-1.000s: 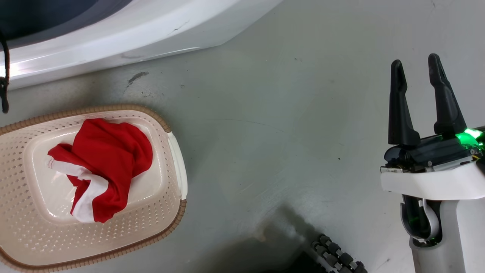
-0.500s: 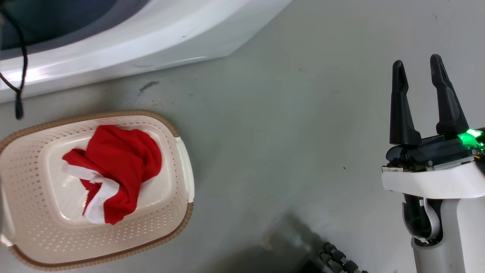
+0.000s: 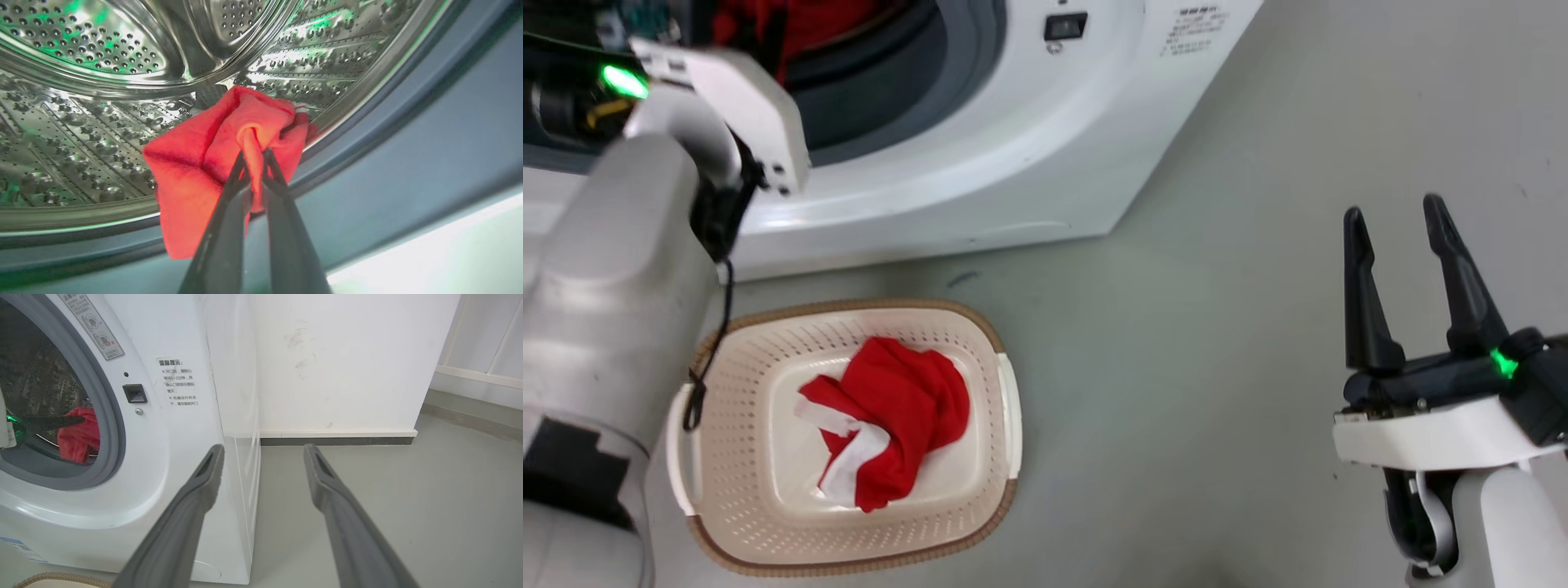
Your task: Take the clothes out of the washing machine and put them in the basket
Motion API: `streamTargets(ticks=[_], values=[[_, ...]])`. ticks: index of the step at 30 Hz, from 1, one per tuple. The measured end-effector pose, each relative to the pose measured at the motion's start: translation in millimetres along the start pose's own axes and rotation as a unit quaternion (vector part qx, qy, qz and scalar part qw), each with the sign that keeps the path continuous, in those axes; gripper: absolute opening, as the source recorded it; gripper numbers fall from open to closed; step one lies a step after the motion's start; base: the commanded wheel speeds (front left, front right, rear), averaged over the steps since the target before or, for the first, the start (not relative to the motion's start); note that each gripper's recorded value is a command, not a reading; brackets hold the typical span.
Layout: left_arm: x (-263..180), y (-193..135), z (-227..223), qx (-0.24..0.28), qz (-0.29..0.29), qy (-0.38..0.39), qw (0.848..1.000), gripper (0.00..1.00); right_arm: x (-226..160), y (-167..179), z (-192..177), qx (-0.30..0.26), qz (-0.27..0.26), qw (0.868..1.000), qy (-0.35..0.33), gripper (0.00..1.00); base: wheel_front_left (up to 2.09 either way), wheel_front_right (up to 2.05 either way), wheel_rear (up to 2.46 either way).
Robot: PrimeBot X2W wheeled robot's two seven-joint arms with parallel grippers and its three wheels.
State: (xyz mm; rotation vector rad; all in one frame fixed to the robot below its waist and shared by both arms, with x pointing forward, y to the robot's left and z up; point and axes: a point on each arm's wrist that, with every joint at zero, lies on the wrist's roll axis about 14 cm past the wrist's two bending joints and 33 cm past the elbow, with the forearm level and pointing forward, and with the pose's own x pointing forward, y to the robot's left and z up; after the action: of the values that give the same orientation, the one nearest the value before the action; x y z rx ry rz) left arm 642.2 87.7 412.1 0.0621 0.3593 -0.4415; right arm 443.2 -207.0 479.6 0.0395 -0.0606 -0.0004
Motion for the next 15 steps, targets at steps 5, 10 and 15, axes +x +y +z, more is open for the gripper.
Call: streamTargets(ticks=[5, 10, 15], values=[[-32, -8, 9, -0.003, -0.006, -0.041, 0.999, 0.0, -9, 7, 13, 0.002, 0.008, 1.0, -0.012, 1.0, 0.0, 0.0, 0.0], [-63, -13, 19, -0.007, -0.01, -0.075, 0.997, 0.0, -14, 17, 24, 0.005, 0.022, 0.999, -0.025, 1.0, 0.0, 0.0, 0.0], [-98, -14, 44, -0.003, 0.0, -0.127, 0.992, 0.0, -21, 27, 35, 0.012, 0.034, 0.999, -0.038, 1.0, 0.0, 0.0, 0.0]])
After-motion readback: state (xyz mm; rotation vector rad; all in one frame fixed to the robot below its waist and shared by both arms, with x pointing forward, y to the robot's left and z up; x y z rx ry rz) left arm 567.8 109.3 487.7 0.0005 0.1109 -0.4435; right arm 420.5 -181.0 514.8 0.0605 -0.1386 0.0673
